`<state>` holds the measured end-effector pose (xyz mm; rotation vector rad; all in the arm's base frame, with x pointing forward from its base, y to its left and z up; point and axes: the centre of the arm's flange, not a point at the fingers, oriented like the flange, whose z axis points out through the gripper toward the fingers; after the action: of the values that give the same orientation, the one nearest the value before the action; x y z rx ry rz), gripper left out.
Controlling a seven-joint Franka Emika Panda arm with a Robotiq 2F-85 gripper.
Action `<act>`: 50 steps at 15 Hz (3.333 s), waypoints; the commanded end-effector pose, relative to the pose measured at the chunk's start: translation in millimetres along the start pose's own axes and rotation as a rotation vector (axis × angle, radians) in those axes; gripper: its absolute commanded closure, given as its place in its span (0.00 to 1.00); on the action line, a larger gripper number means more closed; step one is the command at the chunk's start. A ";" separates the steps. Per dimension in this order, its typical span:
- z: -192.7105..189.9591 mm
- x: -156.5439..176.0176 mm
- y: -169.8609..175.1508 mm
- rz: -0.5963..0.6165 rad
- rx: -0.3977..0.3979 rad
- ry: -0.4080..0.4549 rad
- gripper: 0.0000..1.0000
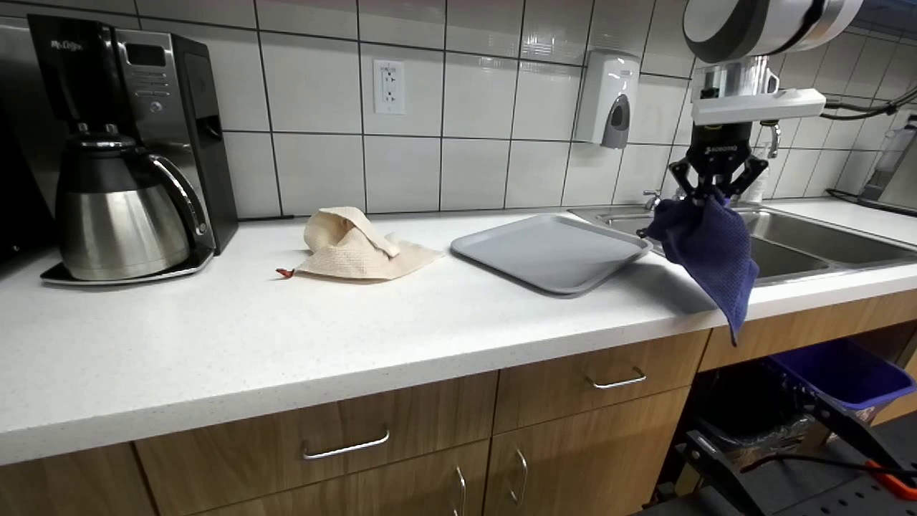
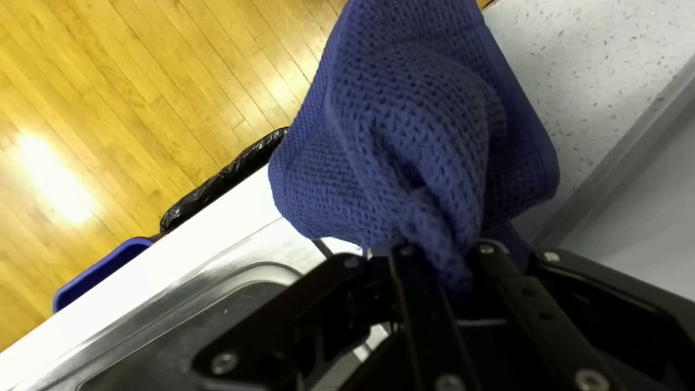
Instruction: Pick the cream tea towel and put it on the table to the left of the gray tray, pick the navy blue tea towel and put it on the table to the right of the gray tray
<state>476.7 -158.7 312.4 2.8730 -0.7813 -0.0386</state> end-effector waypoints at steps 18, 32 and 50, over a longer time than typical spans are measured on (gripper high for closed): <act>60.6 65.4 -42.9 0.012 -0.043 -0.057 0.97; 76.4 81.3 -46.4 0.022 -0.057 -0.063 0.39; 47.1 78.5 -40.4 0.025 -0.036 -0.010 0.00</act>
<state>565.4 -175.2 243.6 2.8247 -0.7838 -0.0955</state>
